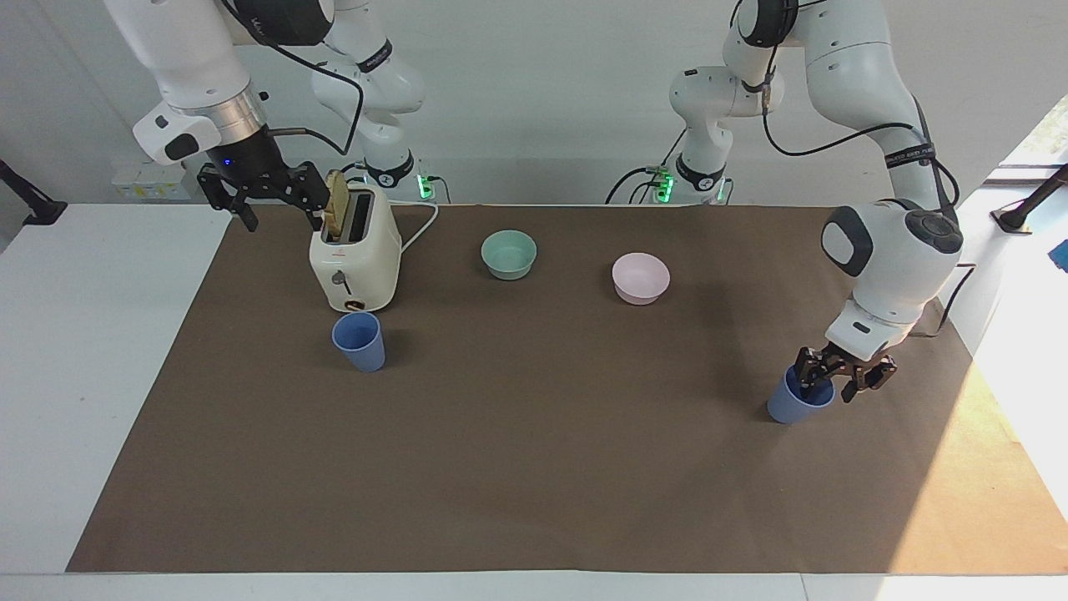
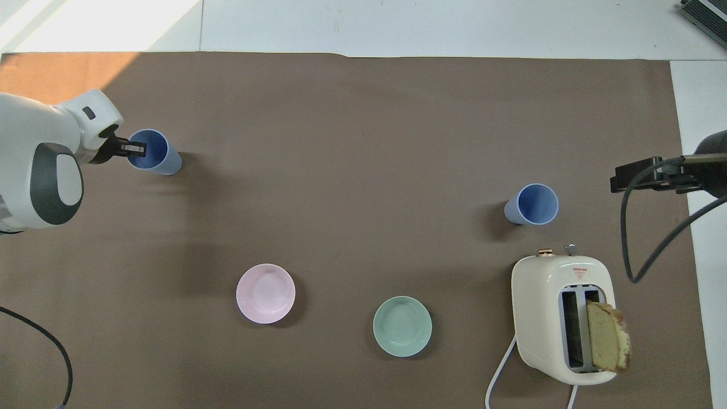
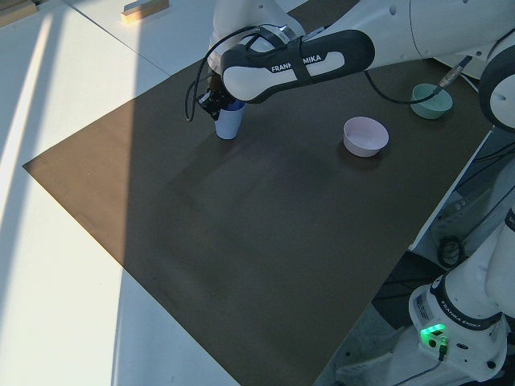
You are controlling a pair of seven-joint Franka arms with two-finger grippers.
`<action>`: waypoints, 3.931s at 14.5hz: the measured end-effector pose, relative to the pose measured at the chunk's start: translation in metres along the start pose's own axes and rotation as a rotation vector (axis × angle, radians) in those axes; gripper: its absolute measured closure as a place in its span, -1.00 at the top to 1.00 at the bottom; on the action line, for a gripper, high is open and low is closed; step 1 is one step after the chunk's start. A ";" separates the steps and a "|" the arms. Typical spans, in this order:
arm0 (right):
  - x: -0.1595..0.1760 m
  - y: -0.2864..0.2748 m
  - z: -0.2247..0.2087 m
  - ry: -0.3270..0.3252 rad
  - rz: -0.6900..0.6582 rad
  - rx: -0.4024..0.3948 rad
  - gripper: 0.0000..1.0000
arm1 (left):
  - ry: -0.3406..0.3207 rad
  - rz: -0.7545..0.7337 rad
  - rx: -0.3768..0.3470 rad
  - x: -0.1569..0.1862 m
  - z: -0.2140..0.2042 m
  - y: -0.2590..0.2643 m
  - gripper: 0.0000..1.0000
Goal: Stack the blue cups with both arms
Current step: 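Reach the left gripper to the blue cup farthest from the toaster and grasp, then slide the blue cup toward the table center with the left gripper, then release the cup and withdraw the left gripper while the right gripper reaches, then grasp the blue cup near the toaster with the right gripper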
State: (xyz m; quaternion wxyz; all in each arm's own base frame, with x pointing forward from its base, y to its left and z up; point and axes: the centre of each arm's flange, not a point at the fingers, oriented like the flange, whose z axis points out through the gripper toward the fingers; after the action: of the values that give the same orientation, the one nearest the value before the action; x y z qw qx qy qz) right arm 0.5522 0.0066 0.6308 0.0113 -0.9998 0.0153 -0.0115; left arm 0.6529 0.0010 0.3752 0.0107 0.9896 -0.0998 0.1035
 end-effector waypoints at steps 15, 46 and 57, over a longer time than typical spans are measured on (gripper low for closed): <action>0.000 0.000 0.000 0.000 0.000 0.000 1.00 | -0.048 -0.333 -0.109 -0.023 -0.038 0.316 -0.92; 0.012 0.007 0.153 -0.085 0.012 0.003 1.00 | -0.112 -0.011 -0.056 -0.027 -0.258 0.026 1.00; 0.021 0.029 0.234 -0.124 0.049 0.011 1.00 | -0.261 0.007 -0.036 -0.045 -0.256 0.025 1.00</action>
State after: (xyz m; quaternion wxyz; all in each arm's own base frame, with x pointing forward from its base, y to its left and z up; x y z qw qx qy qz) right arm 0.5781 -0.0177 0.3971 0.0180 -0.9978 0.0391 0.0508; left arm 0.5531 -0.0043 0.6164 0.0152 0.9939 -0.1055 -0.0279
